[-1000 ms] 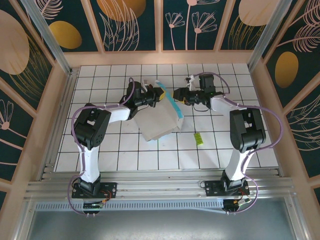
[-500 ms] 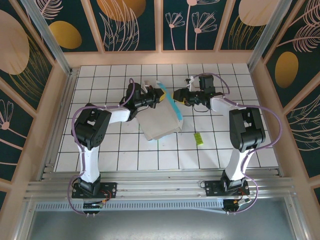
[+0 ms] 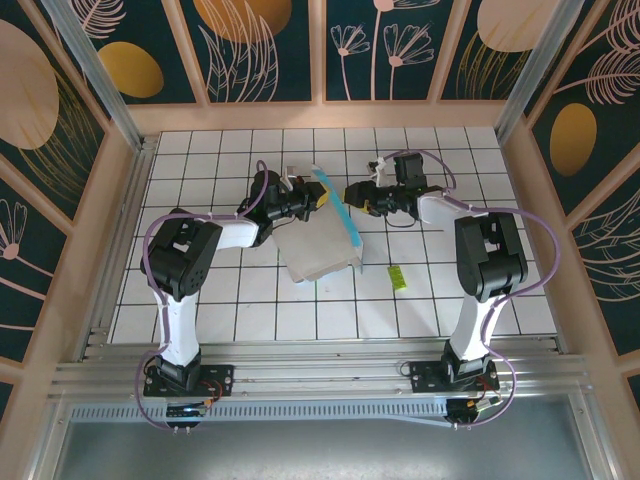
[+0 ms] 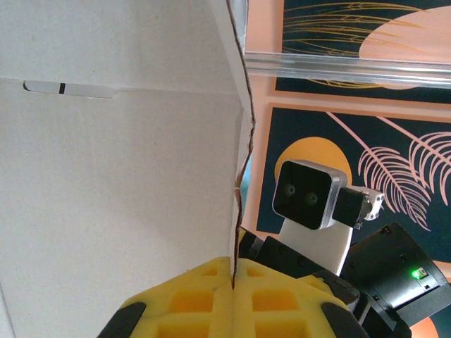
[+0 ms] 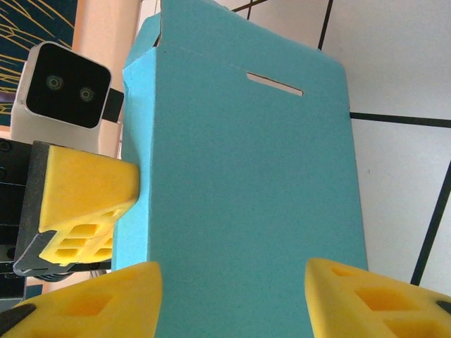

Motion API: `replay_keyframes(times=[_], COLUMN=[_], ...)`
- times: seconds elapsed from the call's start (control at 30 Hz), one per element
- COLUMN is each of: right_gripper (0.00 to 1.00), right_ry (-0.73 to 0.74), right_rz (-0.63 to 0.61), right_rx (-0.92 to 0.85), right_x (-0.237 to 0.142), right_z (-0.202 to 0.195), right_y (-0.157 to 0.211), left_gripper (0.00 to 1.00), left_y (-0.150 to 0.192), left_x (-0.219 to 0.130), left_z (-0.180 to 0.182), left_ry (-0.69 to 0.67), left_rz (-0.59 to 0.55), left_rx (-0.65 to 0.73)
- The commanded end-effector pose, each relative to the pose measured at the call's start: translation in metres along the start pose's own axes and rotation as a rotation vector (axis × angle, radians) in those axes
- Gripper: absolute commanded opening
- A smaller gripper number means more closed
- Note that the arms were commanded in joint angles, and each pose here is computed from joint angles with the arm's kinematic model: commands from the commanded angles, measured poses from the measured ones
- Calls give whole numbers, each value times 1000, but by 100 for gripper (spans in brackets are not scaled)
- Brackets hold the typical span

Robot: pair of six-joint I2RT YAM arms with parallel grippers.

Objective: Fold the paper box

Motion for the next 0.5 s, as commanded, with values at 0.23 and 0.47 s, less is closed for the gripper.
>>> replay_keyframes(times=[0.23, 0.47], right_gripper=[70, 80], right_ry=[-90, -142], right_rz=[15, -32], right_rx=[-61, -78], right_x=[0, -10], right_z=[22, 34], right_y=[5, 4], left_gripper=[0, 0], left_y=[5, 5], left_x=[-2, -1], left_z=[-7, -8], left_ry=[28, 30], left_rz=[13, 14], left_rx=[35, 38])
Point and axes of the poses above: each hand's point on the last joint's axis, 136 mm out from that joint toward the fingers, its own x axis out along the fingers, its own z axis along the line the jaws close on, y = z × x, the point moved 5 cm from there along -x, back along the fingers, and after that the axes turned 1 degree about -x, right-handed, at the moved point
